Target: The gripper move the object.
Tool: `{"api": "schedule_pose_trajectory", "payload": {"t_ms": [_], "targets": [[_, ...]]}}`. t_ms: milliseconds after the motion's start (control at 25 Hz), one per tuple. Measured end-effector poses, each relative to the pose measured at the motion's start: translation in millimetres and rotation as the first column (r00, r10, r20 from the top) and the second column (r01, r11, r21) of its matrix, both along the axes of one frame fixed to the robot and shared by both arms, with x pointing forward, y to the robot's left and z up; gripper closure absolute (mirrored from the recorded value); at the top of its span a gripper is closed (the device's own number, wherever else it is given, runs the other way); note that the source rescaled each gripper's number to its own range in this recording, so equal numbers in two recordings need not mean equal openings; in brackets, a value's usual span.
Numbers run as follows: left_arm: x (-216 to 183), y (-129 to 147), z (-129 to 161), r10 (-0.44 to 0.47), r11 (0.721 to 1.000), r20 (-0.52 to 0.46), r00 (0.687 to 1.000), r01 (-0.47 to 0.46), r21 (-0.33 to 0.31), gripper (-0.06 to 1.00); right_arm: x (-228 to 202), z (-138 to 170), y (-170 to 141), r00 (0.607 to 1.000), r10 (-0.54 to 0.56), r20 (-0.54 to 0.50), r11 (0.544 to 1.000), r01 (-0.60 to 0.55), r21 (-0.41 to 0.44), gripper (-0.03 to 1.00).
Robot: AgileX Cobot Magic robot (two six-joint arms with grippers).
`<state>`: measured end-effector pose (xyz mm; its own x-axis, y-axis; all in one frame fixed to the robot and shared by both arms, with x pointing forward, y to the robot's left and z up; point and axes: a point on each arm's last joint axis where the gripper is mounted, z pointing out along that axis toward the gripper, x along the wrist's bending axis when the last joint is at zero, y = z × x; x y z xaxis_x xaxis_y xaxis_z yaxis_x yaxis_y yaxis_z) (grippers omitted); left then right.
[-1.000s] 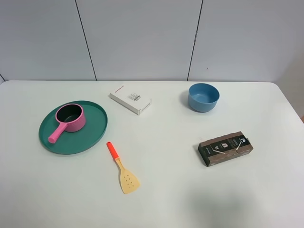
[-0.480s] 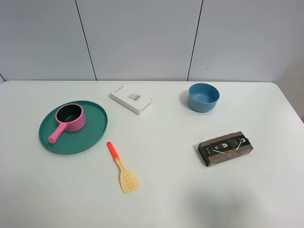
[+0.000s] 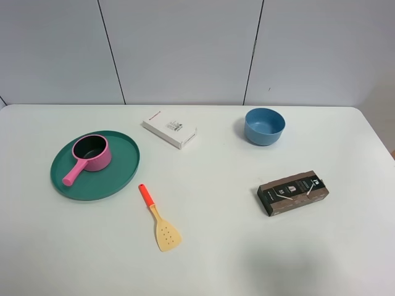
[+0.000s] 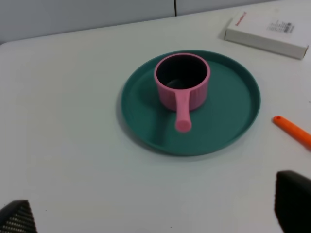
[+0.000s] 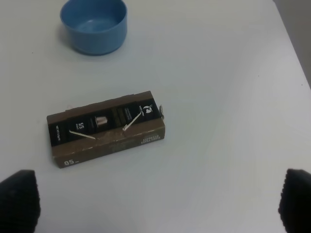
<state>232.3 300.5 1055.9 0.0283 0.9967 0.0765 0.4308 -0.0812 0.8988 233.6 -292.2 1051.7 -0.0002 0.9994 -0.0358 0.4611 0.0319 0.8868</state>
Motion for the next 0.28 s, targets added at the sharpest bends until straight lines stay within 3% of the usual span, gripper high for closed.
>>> {"api": "schedule_pose_trajectory", "payload": {"t_ms": [280], "targets": [[0.0, 0.0, 0.0, 0.0, 1.0, 0.0, 1.0, 0.0, 0.0, -0.06, 0.0, 0.0, 0.0, 1.0, 0.0, 0.0, 1.0, 0.0, 0.0, -0.03]]}}
